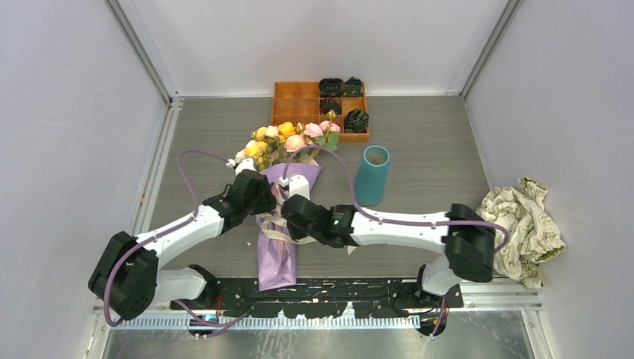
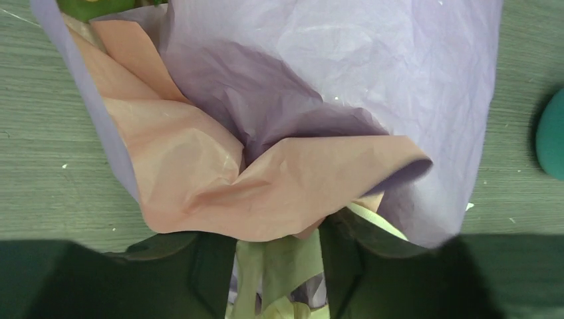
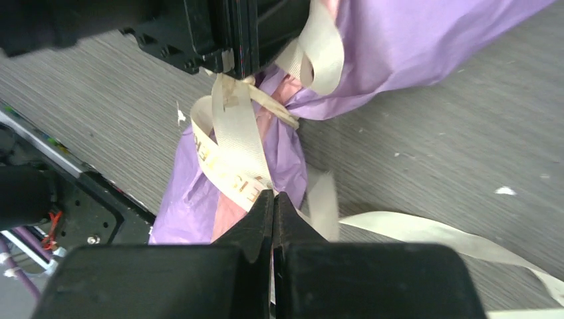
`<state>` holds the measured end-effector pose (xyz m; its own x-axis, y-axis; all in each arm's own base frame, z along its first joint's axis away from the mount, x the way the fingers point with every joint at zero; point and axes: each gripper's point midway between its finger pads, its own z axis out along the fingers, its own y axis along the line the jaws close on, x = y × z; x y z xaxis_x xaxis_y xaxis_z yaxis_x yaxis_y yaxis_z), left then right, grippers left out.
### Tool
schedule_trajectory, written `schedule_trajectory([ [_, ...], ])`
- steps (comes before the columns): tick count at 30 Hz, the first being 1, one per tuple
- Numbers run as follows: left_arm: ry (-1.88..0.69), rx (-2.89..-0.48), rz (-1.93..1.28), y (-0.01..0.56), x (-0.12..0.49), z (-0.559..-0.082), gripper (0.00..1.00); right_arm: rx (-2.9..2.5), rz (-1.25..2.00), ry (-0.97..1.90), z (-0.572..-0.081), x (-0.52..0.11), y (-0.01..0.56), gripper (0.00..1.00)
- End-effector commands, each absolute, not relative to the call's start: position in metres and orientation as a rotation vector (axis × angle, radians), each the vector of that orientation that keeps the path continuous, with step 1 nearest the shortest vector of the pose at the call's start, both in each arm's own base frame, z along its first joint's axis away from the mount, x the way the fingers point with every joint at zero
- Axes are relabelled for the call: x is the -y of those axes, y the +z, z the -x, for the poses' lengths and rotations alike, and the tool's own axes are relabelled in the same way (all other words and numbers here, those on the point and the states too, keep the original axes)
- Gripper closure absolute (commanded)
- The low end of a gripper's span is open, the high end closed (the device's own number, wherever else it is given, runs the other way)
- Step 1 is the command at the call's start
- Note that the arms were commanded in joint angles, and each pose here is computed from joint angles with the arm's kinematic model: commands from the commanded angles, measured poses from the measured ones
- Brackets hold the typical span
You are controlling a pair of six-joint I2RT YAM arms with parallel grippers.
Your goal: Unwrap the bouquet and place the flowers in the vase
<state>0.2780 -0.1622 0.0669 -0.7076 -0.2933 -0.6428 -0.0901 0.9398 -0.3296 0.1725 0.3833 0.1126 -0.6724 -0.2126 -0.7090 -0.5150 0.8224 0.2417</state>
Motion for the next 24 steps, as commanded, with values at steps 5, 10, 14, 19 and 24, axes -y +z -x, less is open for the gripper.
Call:
schedule_trajectory([
  [5,-0.428,-2.241,0.247,0.124,0.162,-0.282,0.48,-2.104,0.380,0.487,-0.193,-0.330,0.205,0.99],
  [10,-0.441,-2.181,0.243,0.148,0.152,-0.273,0.47,-2.060,0.329,0.411,-0.198,-0.301,0.224,0.99],
  [14,-0.411,-2.160,0.233,0.154,0.142,-0.267,0.46,-2.012,0.257,0.351,-0.205,-0.273,0.245,0.99],
  [19,-0.484,-2.178,0.154,0.151,0.153,-0.259,0.48,-1.945,0.155,0.270,-0.211,-0.232,0.276,0.99],
  [24,-0.526,-2.232,0.106,0.136,0.162,-0.251,0.52,-1.916,0.065,0.195,-0.215,-0.201,0.289,0.98],
])
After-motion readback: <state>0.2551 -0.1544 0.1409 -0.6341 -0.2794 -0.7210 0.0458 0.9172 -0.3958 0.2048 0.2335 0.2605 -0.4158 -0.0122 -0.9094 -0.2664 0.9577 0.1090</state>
